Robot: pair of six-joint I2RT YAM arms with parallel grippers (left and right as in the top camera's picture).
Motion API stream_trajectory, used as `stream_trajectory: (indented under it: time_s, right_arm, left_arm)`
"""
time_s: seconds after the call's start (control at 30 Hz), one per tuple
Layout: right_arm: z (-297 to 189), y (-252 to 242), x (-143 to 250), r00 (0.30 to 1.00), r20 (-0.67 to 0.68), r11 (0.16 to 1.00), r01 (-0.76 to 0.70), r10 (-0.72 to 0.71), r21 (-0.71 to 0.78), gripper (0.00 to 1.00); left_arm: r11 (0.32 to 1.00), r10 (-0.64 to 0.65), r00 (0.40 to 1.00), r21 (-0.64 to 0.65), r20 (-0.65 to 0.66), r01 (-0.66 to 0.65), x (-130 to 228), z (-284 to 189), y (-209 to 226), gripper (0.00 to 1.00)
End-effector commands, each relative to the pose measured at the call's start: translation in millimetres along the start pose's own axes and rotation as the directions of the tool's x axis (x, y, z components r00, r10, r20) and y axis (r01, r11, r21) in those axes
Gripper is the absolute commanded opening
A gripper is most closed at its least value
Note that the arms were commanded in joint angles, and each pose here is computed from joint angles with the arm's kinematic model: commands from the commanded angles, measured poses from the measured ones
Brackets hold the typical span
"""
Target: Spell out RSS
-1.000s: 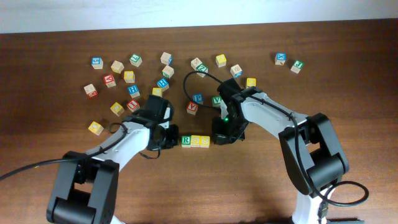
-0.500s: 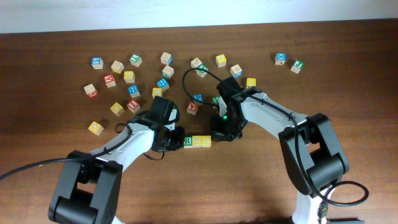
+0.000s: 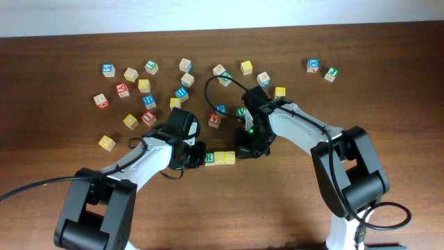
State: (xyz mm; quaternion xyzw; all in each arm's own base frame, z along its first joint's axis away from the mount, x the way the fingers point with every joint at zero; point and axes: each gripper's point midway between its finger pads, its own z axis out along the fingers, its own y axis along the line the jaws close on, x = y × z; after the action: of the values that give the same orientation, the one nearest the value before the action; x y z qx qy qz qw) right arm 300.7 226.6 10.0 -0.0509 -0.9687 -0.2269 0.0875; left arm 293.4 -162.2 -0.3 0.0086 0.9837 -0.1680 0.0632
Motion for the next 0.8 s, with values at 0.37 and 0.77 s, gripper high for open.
stream_trajectory:
  time_s: [0.37, 0.77]
  right_arm:
    - [-94.5, -26.4, -5.4, 0.98, 0.187, 0.932, -0.012, -0.06, 0.362, 0.04]
    - [-244.6, -42.5, 159.4, 0.947, 0.303, 0.944, 0.0, -0.106, 0.331, 0.98]
  left_arm:
    - [0.977, -0.01, 0.995, -0.212, 0.099, 0.031, -17.0, -61.9, 32.7, 0.0]
    - [0.989, 0.038, 0.931, -0.148, 0.364, 0.018, -13.6, -175.0, 9.3, 0.99]
